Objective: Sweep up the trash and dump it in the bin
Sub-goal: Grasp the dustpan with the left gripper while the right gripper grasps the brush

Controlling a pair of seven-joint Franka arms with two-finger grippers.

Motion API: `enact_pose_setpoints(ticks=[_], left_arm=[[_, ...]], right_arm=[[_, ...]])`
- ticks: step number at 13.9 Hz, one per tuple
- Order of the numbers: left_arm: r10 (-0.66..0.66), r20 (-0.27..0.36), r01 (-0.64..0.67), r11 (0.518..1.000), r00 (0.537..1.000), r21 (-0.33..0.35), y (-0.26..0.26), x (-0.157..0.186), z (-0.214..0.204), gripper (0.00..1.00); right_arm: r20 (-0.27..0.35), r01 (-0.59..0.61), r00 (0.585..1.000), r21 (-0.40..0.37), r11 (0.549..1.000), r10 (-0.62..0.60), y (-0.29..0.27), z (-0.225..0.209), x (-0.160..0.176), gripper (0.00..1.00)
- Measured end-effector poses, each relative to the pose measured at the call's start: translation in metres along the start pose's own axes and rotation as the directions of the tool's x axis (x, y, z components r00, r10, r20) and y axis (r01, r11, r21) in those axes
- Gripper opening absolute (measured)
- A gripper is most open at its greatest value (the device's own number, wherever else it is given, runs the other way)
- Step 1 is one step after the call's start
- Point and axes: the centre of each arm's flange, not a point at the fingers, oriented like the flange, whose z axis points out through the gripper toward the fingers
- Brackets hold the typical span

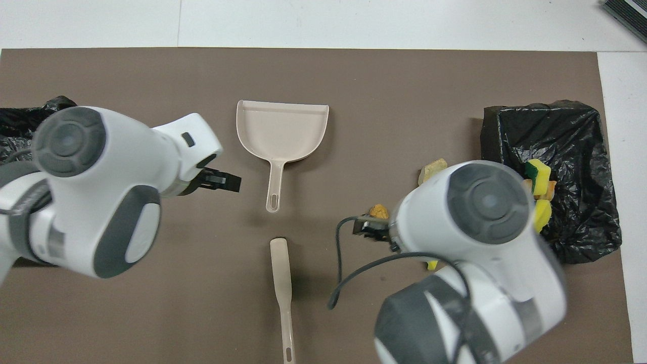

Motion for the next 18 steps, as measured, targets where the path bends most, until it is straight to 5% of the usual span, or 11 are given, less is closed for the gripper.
enact_pose_setpoints(ticks=[5, 11, 16, 18], left_arm=[[-0.001, -0.028, 0.000, 1.000, 1.000, -0.021, 0.056, 0.017, 0.092, 1.00], [-0.013, 0.006, 0.013, 1.000, 1.000, -0.016, 0.067, 0.006, 0.123, 0.96], [-0.047, 0.015, 0.047, 0.999, 0.999, -0.015, 0.081, 0.000, 0.126, 0.36], [-0.053, 0.011, 0.054, 0.998, 0.999, -0.013, 0.078, 0.002, 0.125, 0.33]], right_arm=[[-0.010, 0.068, 0.998, -0.013, 0.998, -0.068, -0.074, 0.080, -0.108, 1.00], [-0.016, 0.146, 0.989, 0.009, 0.989, -0.145, -0.122, 0.165, -0.195, 1.00], [-0.006, 0.172, 0.985, 0.000, 0.985, -0.172, -0.129, 0.180, -0.208, 0.83], [-0.006, 0.177, 0.984, 0.000, 0.984, -0.177, -0.129, 0.180, -0.210, 0.61]])
